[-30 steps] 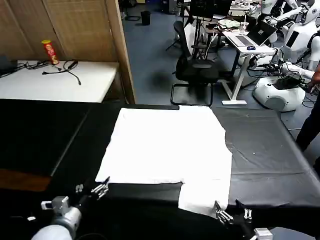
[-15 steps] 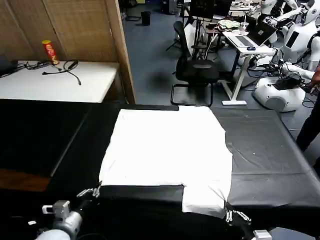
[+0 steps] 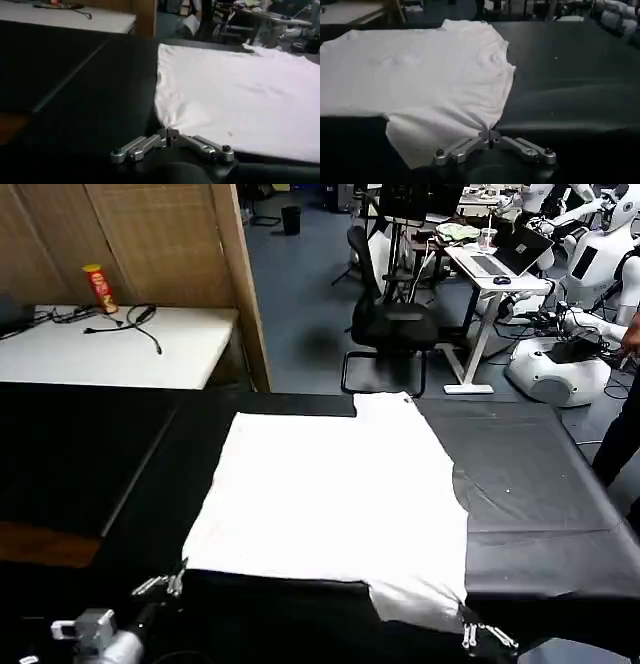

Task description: Fold and organize the clothes.

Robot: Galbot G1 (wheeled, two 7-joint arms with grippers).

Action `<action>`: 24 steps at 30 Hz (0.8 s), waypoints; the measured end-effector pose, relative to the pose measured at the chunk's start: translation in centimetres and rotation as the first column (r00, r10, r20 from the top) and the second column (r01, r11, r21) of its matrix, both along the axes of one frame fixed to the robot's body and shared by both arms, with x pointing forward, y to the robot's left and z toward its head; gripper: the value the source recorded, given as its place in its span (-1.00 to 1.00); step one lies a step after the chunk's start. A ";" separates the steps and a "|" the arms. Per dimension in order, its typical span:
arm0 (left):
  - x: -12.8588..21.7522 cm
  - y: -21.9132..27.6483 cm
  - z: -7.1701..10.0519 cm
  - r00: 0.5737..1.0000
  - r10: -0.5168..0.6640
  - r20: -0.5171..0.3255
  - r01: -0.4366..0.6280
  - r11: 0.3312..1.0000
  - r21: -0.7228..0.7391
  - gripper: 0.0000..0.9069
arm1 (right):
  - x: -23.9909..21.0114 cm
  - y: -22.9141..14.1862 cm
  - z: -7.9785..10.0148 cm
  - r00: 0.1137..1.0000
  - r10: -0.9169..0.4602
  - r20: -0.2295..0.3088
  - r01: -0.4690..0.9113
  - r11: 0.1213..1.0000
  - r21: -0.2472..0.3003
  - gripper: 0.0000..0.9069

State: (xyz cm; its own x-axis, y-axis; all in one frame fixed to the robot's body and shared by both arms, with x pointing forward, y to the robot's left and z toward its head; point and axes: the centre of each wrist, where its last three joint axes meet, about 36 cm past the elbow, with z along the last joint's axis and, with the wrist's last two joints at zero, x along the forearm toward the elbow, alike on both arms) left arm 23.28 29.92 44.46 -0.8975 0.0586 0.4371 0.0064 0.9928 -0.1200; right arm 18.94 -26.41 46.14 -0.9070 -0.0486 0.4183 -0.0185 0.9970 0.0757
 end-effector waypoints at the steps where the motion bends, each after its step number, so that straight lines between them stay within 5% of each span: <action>1: 0.2 -0.1 0.0 1.000 0.005 0.016 -0.005 1.000 -0.008 -1.00 | 0.7 -0.3 -0.1 1.000 0.001 0.020 -0.001 1.000 0.005 -1.00; 6: 2.7 -0.6 0.2 0.995 0.026 0.095 -0.023 0.999 -0.033 -1.00 | 5.4 -1.8 -1.1 0.993 0.021 0.117 -0.021 1.000 0.005 -1.00; 14: 8.3 -0.7 -0.5 0.977 0.023 0.210 -0.022 1.000 -0.005 -1.00 | 13.3 -3.5 -3.3 0.983 0.042 0.179 -0.038 0.999 -0.024 -1.00; 24: 12.5 -0.2 -4.8 0.980 0.024 0.199 -0.033 0.998 0.045 -1.00 | 20.6 -4.2 -6.2 0.985 0.046 0.165 -0.039 0.998 -0.046 -1.00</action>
